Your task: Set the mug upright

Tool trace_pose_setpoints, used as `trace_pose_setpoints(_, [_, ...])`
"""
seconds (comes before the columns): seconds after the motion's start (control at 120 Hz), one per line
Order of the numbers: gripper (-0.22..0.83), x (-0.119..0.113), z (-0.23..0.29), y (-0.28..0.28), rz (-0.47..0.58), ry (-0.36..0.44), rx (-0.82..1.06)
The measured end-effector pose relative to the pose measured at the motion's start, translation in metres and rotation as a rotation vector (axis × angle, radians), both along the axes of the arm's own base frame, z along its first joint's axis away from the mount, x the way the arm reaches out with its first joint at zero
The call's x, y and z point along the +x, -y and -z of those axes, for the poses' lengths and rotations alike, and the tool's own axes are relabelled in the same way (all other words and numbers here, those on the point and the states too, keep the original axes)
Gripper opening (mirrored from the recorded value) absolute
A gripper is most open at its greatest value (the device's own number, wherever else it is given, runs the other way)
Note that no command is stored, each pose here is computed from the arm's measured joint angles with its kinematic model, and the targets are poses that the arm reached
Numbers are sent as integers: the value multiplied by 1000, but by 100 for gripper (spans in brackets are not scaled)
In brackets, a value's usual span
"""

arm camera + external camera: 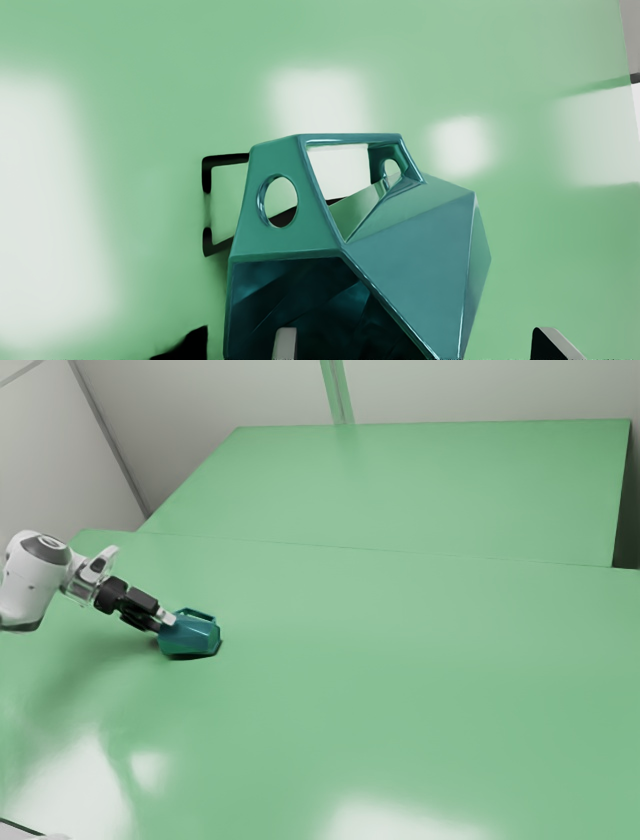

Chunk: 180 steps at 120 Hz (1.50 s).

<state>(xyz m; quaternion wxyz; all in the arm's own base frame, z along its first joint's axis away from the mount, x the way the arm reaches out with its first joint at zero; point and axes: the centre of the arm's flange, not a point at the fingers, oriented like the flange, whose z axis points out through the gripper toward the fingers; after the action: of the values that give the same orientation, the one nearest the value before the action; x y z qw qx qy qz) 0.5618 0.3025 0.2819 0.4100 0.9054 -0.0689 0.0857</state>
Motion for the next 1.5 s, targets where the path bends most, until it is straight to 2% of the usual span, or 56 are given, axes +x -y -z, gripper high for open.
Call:
trace_pose_setpoints(0.9, [-9, -3, -13, 12, 54, 36, -103])
trace_pose_setpoints(1.158, [-15, 0, -17, 16, 67, 61, -121])
trace_pose_setpoints(1.5, [-17, 4, -45, 26, 96, 105, -86])
